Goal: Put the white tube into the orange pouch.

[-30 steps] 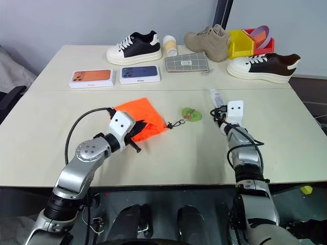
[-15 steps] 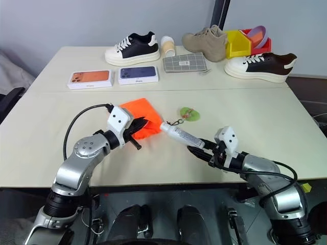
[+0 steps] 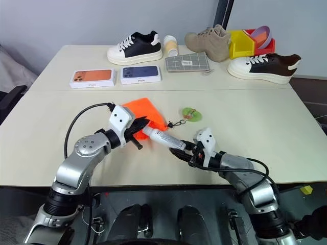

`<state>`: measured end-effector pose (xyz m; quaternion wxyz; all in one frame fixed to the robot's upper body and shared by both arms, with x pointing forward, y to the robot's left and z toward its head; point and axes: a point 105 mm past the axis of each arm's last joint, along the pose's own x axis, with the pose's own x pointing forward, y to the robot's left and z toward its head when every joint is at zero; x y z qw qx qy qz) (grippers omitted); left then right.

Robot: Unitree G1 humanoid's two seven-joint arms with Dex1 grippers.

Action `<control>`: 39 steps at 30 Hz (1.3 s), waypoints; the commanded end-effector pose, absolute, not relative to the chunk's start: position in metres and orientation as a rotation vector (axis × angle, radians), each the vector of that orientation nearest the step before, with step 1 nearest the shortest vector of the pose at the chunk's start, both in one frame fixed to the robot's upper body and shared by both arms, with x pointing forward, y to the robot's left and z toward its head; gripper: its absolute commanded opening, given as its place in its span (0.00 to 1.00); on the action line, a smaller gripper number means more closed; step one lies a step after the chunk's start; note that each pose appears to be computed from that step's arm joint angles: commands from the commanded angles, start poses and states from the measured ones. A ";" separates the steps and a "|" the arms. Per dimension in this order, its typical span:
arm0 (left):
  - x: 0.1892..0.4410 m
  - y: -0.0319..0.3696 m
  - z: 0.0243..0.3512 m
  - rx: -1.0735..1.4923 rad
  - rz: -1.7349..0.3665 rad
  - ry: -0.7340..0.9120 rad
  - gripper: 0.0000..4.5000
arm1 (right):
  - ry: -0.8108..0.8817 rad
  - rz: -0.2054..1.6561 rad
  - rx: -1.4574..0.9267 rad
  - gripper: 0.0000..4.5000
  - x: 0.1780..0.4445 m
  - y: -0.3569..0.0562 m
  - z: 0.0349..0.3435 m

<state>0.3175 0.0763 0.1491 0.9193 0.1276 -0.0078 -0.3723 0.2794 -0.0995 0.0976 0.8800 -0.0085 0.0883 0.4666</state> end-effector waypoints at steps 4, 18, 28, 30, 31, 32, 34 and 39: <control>0.294 0.060 0.158 0.268 -0.898 -0.051 0.00 | 0.074 0.895 -0.009 0.28 0.299 -0.086 0.117; 0.282 0.056 0.153 0.259 -0.958 -0.011 0.00 | 0.079 0.854 0.026 0.28 0.328 -0.031 0.127; 0.284 0.063 0.153 0.267 -0.934 -0.008 0.00 | 0.093 0.903 0.014 0.81 0.319 -0.034 0.131; 0.285 0.067 0.154 0.266 -0.927 -0.006 0.00 | 0.096 0.920 -0.001 0.99 0.311 -0.043 0.132; 0.285 0.069 0.154 0.266 -0.926 -0.004 0.00 | 0.100 0.928 -0.015 0.99 0.307 -0.047 0.132; 0.286 0.070 0.153 0.265 -0.925 -0.002 0.00 | 0.105 0.934 -0.028 0.99 0.304 -0.051 0.131; 0.285 0.073 0.151 0.265 -0.928 0.007 0.00 | 0.120 0.942 -0.043 0.99 0.297 -0.058 0.130; 0.286 0.079 0.147 0.260 -0.942 0.028 0.00 | 0.169 0.994 -0.084 0.99 0.276 -0.080 0.128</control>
